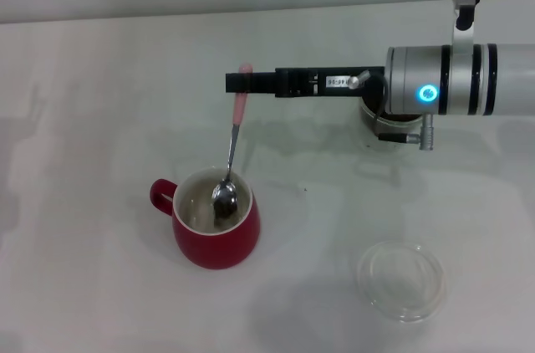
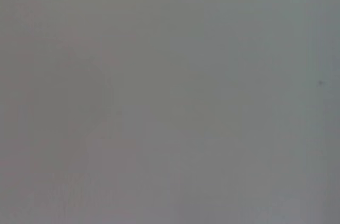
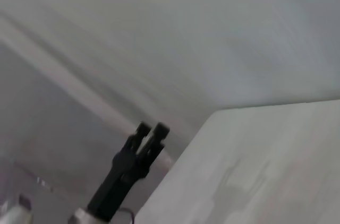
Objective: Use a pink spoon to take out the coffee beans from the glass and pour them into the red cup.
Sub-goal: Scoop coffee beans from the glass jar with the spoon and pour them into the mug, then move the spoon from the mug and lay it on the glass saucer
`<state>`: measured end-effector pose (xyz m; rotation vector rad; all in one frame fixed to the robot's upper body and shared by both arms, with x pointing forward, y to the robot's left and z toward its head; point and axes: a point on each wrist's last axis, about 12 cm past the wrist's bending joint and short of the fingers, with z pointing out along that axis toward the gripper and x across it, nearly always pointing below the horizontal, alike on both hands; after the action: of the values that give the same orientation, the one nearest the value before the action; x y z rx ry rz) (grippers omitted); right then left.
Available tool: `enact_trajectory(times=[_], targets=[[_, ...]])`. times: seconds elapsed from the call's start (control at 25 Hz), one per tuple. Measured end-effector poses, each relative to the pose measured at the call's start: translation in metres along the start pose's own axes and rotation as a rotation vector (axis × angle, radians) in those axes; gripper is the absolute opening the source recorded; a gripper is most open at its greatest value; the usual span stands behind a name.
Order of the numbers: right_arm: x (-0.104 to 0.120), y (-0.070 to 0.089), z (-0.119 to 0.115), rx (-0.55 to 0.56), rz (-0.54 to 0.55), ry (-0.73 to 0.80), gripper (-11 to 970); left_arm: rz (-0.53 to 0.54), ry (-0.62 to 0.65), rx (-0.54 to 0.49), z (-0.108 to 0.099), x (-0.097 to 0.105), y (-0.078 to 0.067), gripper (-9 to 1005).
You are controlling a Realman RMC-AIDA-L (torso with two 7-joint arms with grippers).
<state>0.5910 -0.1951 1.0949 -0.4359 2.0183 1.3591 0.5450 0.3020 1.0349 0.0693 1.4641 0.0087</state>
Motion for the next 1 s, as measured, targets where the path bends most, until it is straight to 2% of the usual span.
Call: enact_trajectory(times=[0.32,0.6,0.76,0.88,1.0], targets=[[-0.001,0.01,0.0,-0.081,-0.208,-0.026,149,0.005,-0.001,0.001,0.0,0.0,-0.002,892],[-0.006,0.013,-0.008,-0.106,-0.276,-0.072,149,-0.001,0.0,0.0,0.0,0.0,-0.003,891],[-0.012,0.011,-0.027,-0.121,-0.246,-0.174,150,-0.003,0.0,-0.002,0.0,0.0,-0.003,891],[-0.015,0.01,-0.053,-0.147,-0.219,-0.271,149,-0.003,0.0,-0.004,0.0,0.0,-0.003,891],[-0.016,0.009,-0.081,-0.167,-0.213,-0.306,148,-0.005,0.001,-0.01,-0.001,0.001,-0.002,891]])
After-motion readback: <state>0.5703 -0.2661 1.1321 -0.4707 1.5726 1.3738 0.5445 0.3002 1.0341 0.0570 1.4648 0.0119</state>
